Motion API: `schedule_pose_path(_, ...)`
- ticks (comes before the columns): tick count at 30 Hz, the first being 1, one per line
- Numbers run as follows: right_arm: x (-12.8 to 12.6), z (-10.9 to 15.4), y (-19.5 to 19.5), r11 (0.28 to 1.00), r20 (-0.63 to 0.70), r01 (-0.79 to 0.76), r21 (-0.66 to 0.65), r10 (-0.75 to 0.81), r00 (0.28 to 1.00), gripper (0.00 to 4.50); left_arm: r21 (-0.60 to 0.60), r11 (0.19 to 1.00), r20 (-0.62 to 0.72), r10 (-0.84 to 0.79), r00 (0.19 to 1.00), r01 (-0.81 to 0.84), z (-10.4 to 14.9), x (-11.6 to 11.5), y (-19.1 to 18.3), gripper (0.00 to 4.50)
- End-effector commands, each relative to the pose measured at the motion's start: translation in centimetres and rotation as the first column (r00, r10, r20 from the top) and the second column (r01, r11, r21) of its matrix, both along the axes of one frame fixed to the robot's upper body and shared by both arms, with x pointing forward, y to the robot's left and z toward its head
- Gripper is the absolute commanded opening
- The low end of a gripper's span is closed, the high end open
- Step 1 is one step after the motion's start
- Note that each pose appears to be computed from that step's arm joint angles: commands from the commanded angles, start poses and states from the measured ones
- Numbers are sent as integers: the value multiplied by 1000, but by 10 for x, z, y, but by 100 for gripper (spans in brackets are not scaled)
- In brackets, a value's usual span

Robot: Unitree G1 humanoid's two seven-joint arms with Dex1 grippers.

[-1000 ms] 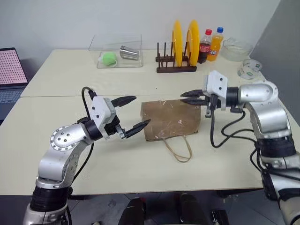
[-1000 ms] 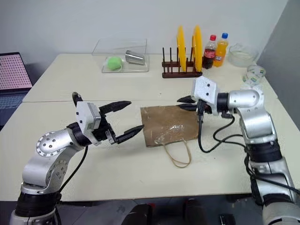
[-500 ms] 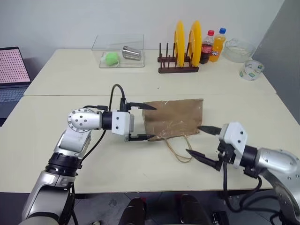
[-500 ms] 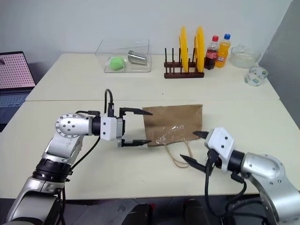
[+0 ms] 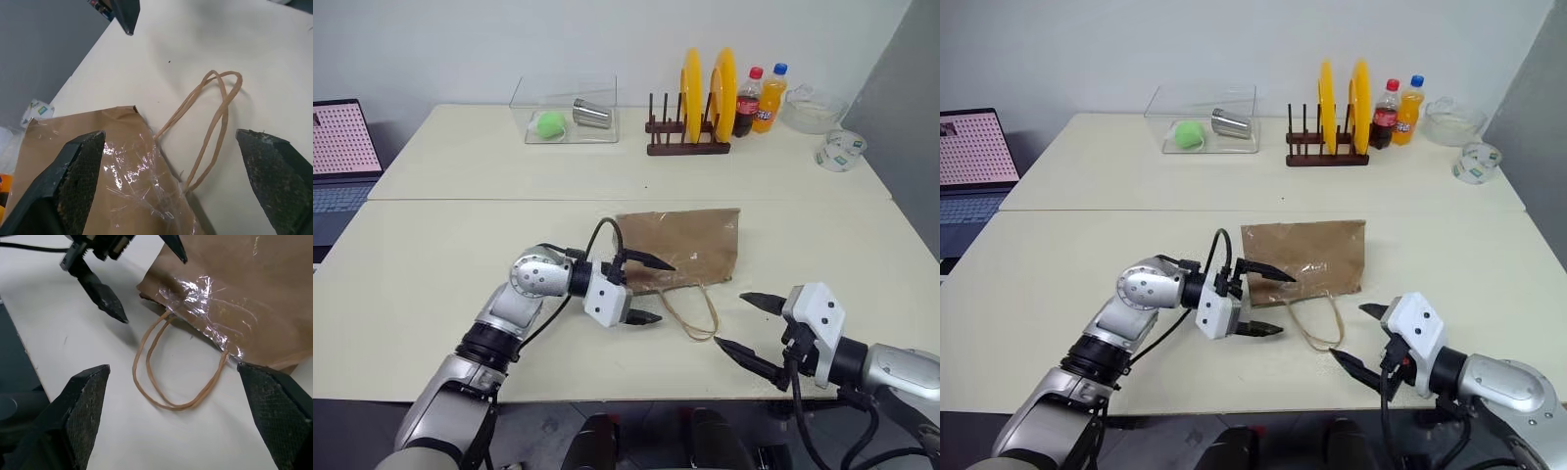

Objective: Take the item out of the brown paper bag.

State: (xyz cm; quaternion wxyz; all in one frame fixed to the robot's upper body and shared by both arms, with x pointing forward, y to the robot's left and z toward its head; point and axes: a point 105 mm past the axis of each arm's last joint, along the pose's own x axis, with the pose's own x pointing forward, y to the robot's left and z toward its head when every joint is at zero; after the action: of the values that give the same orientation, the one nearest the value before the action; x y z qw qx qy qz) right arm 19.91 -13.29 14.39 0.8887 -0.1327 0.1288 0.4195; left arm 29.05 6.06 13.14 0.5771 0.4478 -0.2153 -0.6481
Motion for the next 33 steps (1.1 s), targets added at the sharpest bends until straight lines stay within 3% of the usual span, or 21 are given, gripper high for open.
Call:
schedule_pose_path(1, -12, 19, 11, 999, 83, -46, 14, 44, 996, 438, -31, 1000, 45, 1, 999, 1, 3, 2, -7, 450)
schedule_pose_path(14, -26, 9, 18, 997, 39, 7, 76, -10, 999, 438, -93, 995, 81, -21, 996, 29, 0, 12, -33, 450)
schedule_pose_path(17, -28, 7, 19, 995, 35, 27, 91, -30, 999, 442, -91, 994, 66, -52, 996, 58, -6, 7, -38, 393)
schedule_pose_path(22, -28, 8, 21, 992, 61, 56, 112, -63, 996, 442, -113, 988, 37, -104, 994, 107, -8, -6, -50, 244)
schedule_pose_path(30, -22, 9, 23, 986, 132, 114, 124, -130, 983, 442, -262, 964, -65, 29, 997, -45, 33, 20, -56, 2)
schedule_pose_path(33, -20, 8, 25, 985, 141, 119, 122, -136, 981, 442, -299, 949, -107, 69, 992, -98, 49, 29, -55, 2)
